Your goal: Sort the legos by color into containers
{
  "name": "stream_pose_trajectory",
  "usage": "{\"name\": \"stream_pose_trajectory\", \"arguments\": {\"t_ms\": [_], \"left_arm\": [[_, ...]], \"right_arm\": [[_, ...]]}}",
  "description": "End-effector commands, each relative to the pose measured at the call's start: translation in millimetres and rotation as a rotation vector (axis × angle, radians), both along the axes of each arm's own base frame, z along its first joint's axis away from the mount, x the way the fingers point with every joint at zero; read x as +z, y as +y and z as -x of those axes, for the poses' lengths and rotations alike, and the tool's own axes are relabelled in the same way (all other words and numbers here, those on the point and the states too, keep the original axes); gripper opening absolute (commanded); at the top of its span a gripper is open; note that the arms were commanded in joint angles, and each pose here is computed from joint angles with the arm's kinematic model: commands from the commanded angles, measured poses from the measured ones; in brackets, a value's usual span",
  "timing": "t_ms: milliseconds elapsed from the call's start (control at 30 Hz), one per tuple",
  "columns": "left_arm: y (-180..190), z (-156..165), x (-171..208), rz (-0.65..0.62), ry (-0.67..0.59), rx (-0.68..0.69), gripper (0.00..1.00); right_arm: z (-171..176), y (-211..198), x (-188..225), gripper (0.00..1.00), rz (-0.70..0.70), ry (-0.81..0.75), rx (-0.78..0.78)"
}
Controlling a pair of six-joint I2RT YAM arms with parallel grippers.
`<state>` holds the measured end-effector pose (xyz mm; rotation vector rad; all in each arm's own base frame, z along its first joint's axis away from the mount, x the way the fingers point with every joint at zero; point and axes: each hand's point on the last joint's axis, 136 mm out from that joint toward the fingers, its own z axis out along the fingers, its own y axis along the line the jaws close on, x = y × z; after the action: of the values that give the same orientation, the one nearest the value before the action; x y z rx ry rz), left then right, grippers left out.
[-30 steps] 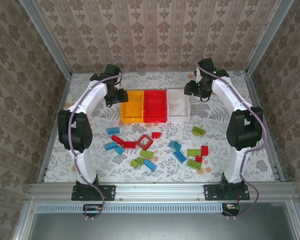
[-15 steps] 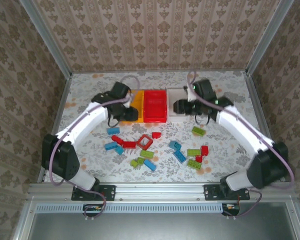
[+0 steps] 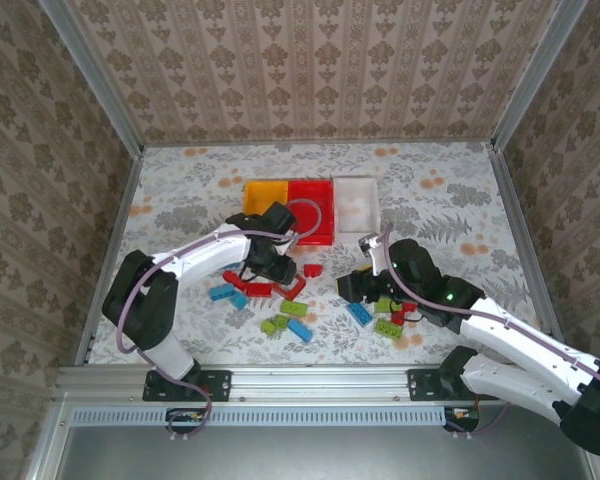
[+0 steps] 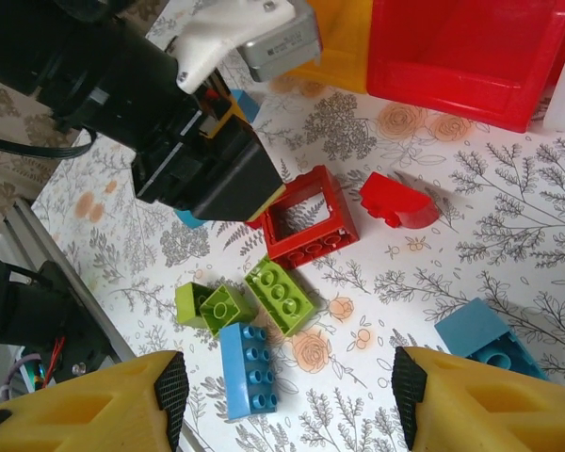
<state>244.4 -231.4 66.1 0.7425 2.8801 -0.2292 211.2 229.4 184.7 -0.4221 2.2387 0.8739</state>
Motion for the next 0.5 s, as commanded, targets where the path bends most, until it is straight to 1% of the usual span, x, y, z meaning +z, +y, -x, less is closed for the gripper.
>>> {"name": "stream_pose_trajectory", "arguments": {"t_ms": [0,233,467], "left_arm": [[3.3,-3.3,-14.5,-0.048,-0.01,-0.045,0.49],[-6.5,-3.7,-30.5,-0.037,0.029,-0.074,0.43],[-5.5,-5.9,-43.2,-0.062,0.04,-0.078,0.29]], "right_arm": [[-2.6,-1.5,3.5,0.62,-0.015,-0.012,-0.028],[-4.5,-0.5,-2.7,0.61,-0.008,0.012,-0.039],[-7.5,2.4,-6.0,0.6,-0.001,0.023,-0.038]]}}
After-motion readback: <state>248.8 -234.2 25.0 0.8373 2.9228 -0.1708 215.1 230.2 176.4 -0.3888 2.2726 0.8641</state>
